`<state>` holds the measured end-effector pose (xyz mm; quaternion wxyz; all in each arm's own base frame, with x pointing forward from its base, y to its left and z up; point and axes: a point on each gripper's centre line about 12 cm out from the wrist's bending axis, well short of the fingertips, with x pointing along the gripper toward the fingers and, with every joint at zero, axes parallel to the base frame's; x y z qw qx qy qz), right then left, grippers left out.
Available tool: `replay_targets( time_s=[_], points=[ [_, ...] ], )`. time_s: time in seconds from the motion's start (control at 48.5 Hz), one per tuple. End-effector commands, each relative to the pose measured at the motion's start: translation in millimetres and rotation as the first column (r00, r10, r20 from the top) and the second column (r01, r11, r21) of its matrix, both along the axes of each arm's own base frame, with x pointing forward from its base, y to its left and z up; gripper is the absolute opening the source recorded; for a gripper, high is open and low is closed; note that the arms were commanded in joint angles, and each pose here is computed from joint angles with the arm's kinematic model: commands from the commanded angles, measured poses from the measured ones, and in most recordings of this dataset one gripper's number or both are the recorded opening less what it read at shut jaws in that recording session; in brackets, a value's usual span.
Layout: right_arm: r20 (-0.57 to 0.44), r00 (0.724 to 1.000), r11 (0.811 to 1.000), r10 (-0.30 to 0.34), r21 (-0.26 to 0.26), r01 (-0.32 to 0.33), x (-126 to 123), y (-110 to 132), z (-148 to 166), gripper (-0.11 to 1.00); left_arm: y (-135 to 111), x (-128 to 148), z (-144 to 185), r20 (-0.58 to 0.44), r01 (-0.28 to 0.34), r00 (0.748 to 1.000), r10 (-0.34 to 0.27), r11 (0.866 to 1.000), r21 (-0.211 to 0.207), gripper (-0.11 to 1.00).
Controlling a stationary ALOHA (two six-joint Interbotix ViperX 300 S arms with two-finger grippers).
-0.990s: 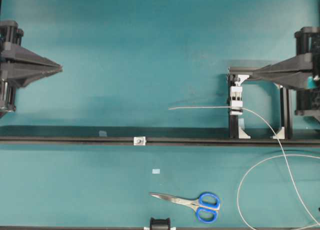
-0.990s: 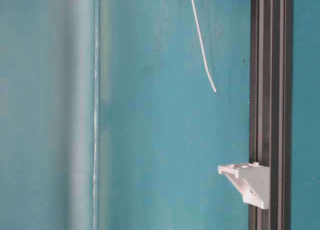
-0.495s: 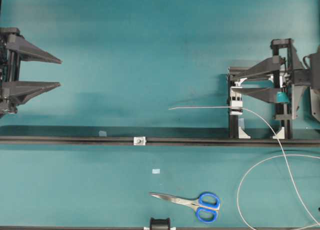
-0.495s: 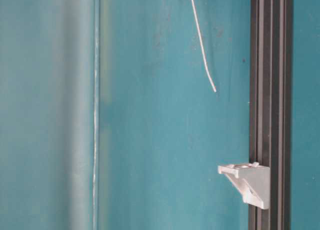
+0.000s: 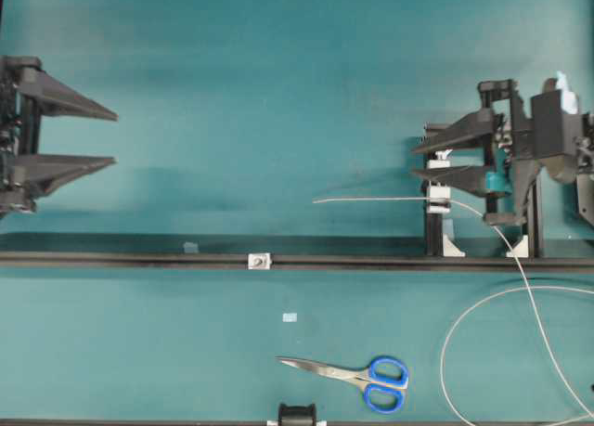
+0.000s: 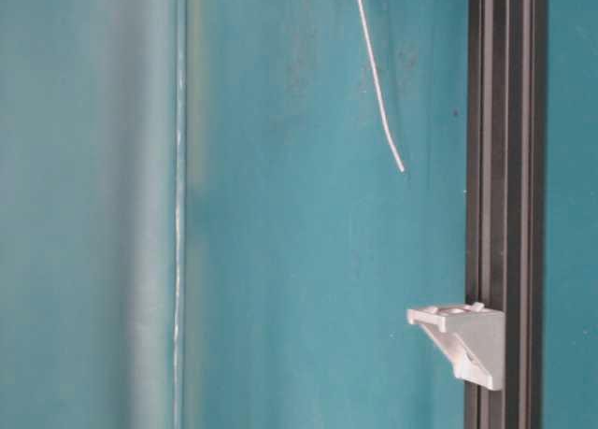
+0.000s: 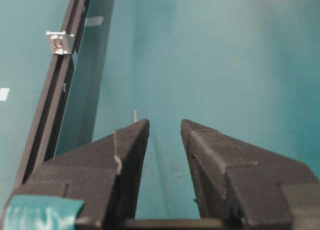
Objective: Insert the wire into the hole on the left side and pull it with the left arm.
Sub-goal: 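Move the right gripper toward the white wire tip near the fixture, then close the right gripper on the white wire near its free end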
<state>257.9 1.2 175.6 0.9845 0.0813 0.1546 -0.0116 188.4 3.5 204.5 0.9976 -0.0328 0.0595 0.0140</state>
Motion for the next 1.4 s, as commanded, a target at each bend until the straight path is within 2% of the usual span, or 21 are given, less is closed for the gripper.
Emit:
replay_targets(
  time_s=[0.0,0.165,0.495,0.598,0.743,0.825,1.011,1.196,1.382],
  points=[
    [0.005,1.000,1.000,-0.002,0.005,0.002,11,0,2,0.45,3,15,0,-0.021,-0.014,1.000,0.014,1.000,-0.004,0.28],
    [-0.051,0.999,1.000,-0.006,0.019,0.007,18,0,-11,0.45,4,31,-14,-0.069,-0.017,0.997,0.018,1.000,0.011,0.31],
    [-0.143,0.990,0.999,-0.009,0.043,0.015,26,2,-28,0.46,5,51,-49,-0.198,-0.019,0.980,0.020,1.000,0.006,0.35],
    [-0.162,0.987,0.999,0.000,0.045,0.008,28,4,-30,0.48,5,61,-58,-0.227,-0.019,0.974,0.020,1.000,0.008,0.43],
    [-0.183,0.983,0.997,-0.003,0.070,0.016,32,6,-32,0.49,6,73,-66,-0.258,-0.018,0.966,0.020,1.000,0.011,0.66],
    [-0.189,0.982,0.996,-0.008,0.088,0.025,34,7,-34,0.54,6,77,-69,-0.270,-0.016,0.963,0.020,1.000,0.014,0.72],
    [-0.215,0.977,0.995,-0.009,0.093,0.030,39,7,-41,0.86,6,76,-69,-0.272,-0.017,0.962,0.021,1.000,0.015,0.72],
    [-0.251,0.968,0.995,-0.005,0.091,0.028,50,9,-50,0.87,6,75,-71,-0.278,-0.017,0.960,0.021,1.000,0.016,0.72],
    [-0.321,0.947,0.996,-0.005,0.086,0.035,62,9,-58,0.87,6,75,-71,-0.278,-0.017,0.960,0.021,1.000,0.016,0.72]
  ],
)
